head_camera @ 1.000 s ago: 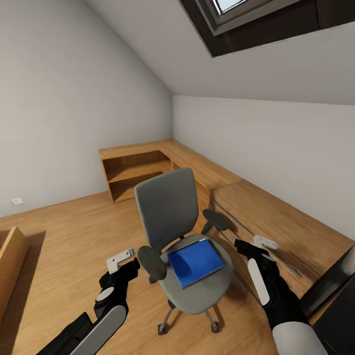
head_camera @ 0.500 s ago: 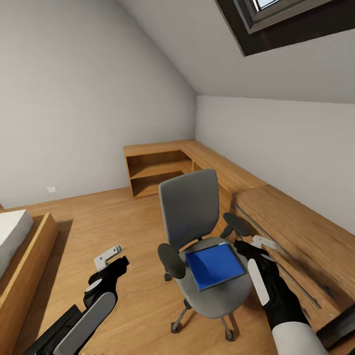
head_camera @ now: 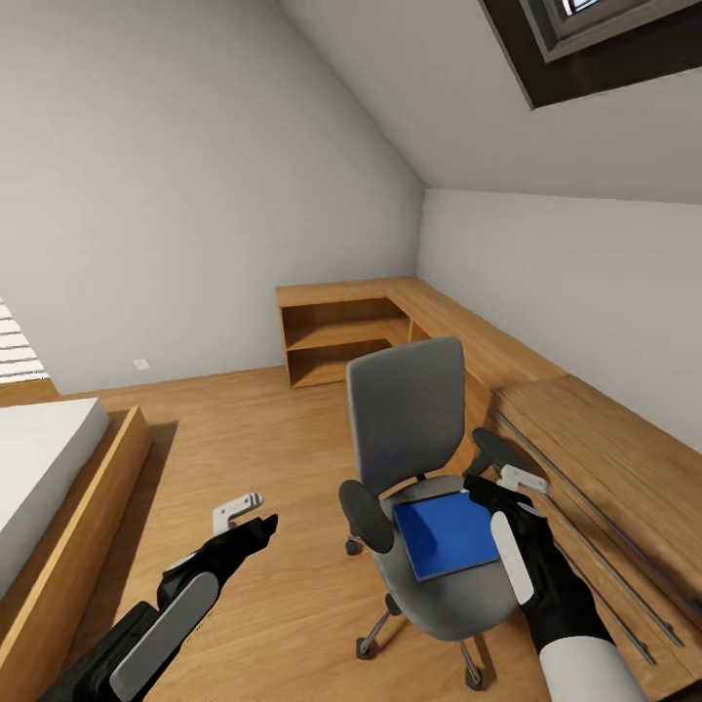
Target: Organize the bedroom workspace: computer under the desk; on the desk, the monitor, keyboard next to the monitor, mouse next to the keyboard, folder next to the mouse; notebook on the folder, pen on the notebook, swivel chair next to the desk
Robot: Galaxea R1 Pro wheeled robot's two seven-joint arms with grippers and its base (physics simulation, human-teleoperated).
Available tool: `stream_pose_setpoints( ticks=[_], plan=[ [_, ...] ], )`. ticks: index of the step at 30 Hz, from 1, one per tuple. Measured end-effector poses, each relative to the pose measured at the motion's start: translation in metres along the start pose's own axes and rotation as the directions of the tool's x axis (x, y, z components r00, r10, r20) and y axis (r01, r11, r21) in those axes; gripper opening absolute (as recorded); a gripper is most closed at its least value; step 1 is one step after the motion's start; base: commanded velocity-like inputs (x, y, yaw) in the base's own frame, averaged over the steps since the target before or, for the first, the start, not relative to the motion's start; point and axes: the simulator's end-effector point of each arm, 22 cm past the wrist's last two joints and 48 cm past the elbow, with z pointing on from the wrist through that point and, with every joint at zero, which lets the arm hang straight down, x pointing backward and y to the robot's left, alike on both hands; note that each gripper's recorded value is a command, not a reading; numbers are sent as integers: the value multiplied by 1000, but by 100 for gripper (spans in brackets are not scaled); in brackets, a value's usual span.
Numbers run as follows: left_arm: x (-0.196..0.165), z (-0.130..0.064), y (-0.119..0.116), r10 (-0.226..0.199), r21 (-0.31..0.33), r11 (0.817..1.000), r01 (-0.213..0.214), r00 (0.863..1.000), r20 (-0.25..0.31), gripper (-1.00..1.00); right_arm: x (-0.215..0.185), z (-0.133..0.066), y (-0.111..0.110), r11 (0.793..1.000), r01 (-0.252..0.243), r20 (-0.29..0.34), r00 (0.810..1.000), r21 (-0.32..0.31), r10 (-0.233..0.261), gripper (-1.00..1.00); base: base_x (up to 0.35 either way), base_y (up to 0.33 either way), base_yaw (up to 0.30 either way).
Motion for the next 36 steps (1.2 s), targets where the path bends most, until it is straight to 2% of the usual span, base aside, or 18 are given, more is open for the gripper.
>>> stream_pose_setpoints(
  ticks=[2,12,36],
  plan=[
    [-3,-2,-11,9,48,999,-9,1000,0,100,1,0,0,1000,1,-1,1000,-1,-1,100,0,0,9],
    [-11,-10,-29,14,99,995,-15,1000,14,100,3,0,1,1000,0,-9,1000,-4,0,100,0,0,2],
    [-13,-12,-33,11,108,994,-13,1000,22,100,2,1,0,1000,1,-7,1000,-4,-1,100,113,0,0]
  ],
)
